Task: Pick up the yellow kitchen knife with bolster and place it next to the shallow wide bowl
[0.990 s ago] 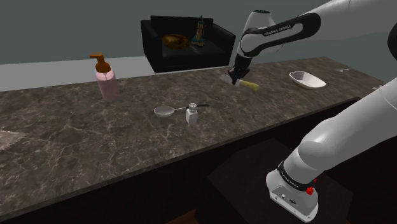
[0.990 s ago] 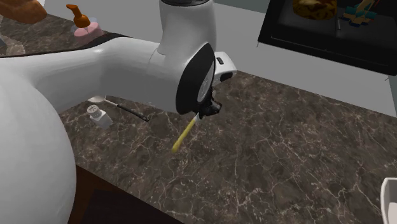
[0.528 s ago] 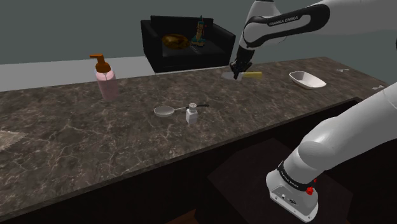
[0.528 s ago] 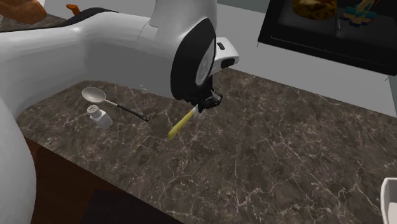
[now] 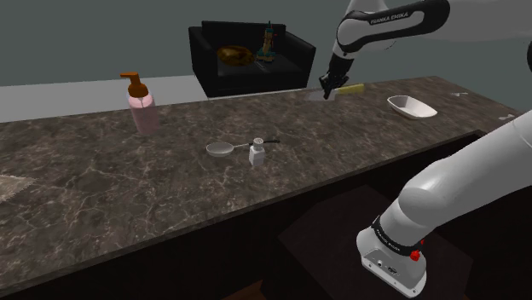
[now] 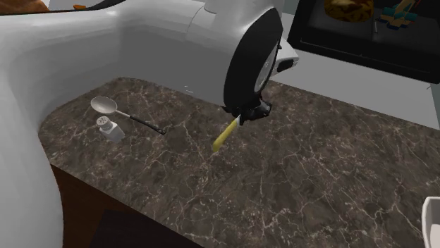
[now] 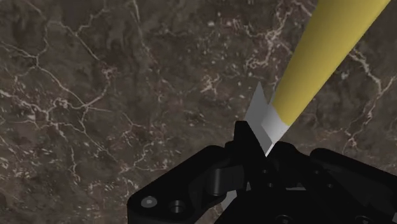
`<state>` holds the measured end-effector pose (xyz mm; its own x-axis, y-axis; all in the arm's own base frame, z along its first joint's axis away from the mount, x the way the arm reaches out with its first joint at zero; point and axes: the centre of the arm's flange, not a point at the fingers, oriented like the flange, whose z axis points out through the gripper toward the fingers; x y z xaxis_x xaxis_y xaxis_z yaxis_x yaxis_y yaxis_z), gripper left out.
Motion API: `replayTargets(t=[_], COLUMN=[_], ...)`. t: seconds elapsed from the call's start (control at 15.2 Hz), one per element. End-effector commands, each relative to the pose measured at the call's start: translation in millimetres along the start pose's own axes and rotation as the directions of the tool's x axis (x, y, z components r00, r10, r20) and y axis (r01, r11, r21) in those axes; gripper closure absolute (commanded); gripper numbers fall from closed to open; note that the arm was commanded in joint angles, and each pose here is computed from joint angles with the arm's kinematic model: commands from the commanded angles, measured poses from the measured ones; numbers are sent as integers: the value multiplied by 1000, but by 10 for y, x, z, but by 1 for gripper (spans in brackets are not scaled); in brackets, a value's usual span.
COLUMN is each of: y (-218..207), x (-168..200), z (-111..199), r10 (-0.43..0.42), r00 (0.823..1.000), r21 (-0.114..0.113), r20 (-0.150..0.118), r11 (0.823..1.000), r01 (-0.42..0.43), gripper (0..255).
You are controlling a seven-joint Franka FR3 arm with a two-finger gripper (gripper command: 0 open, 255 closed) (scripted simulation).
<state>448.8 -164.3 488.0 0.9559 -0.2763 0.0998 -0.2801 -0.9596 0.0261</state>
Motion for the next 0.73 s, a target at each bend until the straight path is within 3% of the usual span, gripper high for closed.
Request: replayTargets(t=[0.0, 0.66], y=[286, 1594], x=[36, 202], z=[16, 67], r10=[-2, -2], r00=[1000, 1000], r21=[0, 0], r20=[0, 0], r11=[1000, 1000], r01=[2, 2], gripper=[255, 255])
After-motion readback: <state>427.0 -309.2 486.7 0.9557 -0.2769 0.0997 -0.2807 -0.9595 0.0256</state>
